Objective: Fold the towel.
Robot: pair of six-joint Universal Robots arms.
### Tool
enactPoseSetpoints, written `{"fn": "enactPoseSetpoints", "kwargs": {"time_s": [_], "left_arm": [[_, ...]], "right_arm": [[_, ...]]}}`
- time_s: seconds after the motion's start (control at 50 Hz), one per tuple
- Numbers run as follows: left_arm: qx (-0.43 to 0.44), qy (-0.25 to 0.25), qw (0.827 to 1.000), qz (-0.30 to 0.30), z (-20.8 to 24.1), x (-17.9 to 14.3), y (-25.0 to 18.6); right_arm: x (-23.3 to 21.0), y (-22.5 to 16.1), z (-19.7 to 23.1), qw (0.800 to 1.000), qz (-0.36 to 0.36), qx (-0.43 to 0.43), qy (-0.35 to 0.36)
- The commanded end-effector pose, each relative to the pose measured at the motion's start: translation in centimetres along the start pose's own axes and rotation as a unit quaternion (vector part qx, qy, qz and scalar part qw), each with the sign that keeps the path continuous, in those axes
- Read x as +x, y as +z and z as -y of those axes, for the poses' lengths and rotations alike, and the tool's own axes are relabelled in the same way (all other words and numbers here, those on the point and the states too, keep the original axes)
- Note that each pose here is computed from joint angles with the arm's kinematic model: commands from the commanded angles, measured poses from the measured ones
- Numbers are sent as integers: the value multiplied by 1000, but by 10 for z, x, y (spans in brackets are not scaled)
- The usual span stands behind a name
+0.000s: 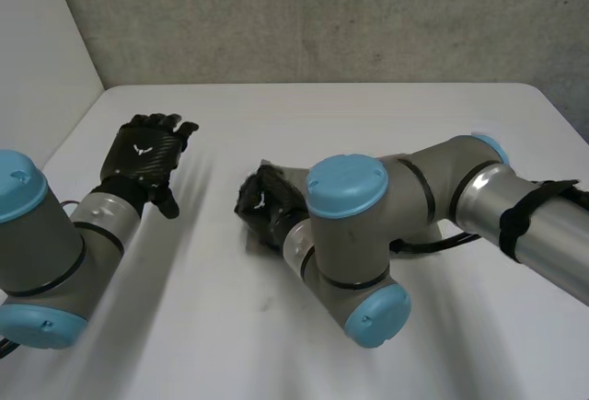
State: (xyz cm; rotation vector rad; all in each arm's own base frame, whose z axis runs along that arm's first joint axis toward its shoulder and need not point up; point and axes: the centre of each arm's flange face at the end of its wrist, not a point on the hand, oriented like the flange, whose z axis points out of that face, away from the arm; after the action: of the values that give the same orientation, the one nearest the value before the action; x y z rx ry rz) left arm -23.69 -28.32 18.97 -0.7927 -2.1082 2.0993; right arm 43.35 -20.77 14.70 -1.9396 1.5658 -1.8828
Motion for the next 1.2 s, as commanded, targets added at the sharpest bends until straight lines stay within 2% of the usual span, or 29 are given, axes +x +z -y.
{"fn": "enactPoseSetpoints", "kwargs": {"time_s": [0.02,0.04,0.12,0.14,0.18,0.3,0.54,0.74,0.78,0.8,0.84,0.9,0.94,0.96,1.0,1.02,1.04,1.06,1.14,1.18,1.2], "left_arm": [[6,1,1000,-3,-1,3,-1],[6,1,1000,-3,-1,3,-1],[8,2,1000,-3,-1,4,-1],[7,2,1000,-4,-1,4,-1],[7,2,1000,-3,-1,4,-1],[4,1,1000,-5,-3,6,-1],[3,2,1000,-15,-4,13,-3],[6,2,1000,-11,-1,11,-3],[11,3,1000,-8,2,9,-3],[11,3,1000,-8,2,9,-3],[15,4,1000,-6,4,8,-2],[17,4,1000,-2,6,7,-1],[26,4,1000,11,13,2,-1],[26,4,1000,11,13,2,-1],[39,3,999,25,22,-5,-2],[39,3,999,25,22,-5,-2],[43,-1,999,29,25,-6,-1],[48,-6,998,30,28,-7,0],[54,-25,998,28,34,-7,2],[61,-38,997,27,38,-7,3],[66,-51,996,26,42,-8,5]], "right_arm": [[78,-29,-22,991,-92,-42,88],[78,-29,-22,991,-92,-42,89],[103,-53,-63,975,-117,-93,164],[103,-54,-63,975,-117,-93,164],[105,-68,-96,964,-114,-134,200],[96,-85,-146,949,-87,-173,249],[86,-84,-172,944,-84,-172,270],[132,-67,-142,951,-142,-102,256],[129,-50,-98,965,-119,-47,231],[129,-49,-98,965,-118,-47,231],[98,-27,-49,978,-57,-2,201],[81,-19,-27,983,-23,12,180],[42,-7,2,991,44,20,122],[42,-7,2,991,44,21,122],[6,1,11,994,92,11,51],[6,1,11,994,92,11,50],[-5,6,11,995,101,2,20],[-10,11,9,996,90,-15,1],[3,16,2,997,34,-66,9],[13,16,-1,996,7,-82,29],[23,14,4,995,-10,-77,64]]}}
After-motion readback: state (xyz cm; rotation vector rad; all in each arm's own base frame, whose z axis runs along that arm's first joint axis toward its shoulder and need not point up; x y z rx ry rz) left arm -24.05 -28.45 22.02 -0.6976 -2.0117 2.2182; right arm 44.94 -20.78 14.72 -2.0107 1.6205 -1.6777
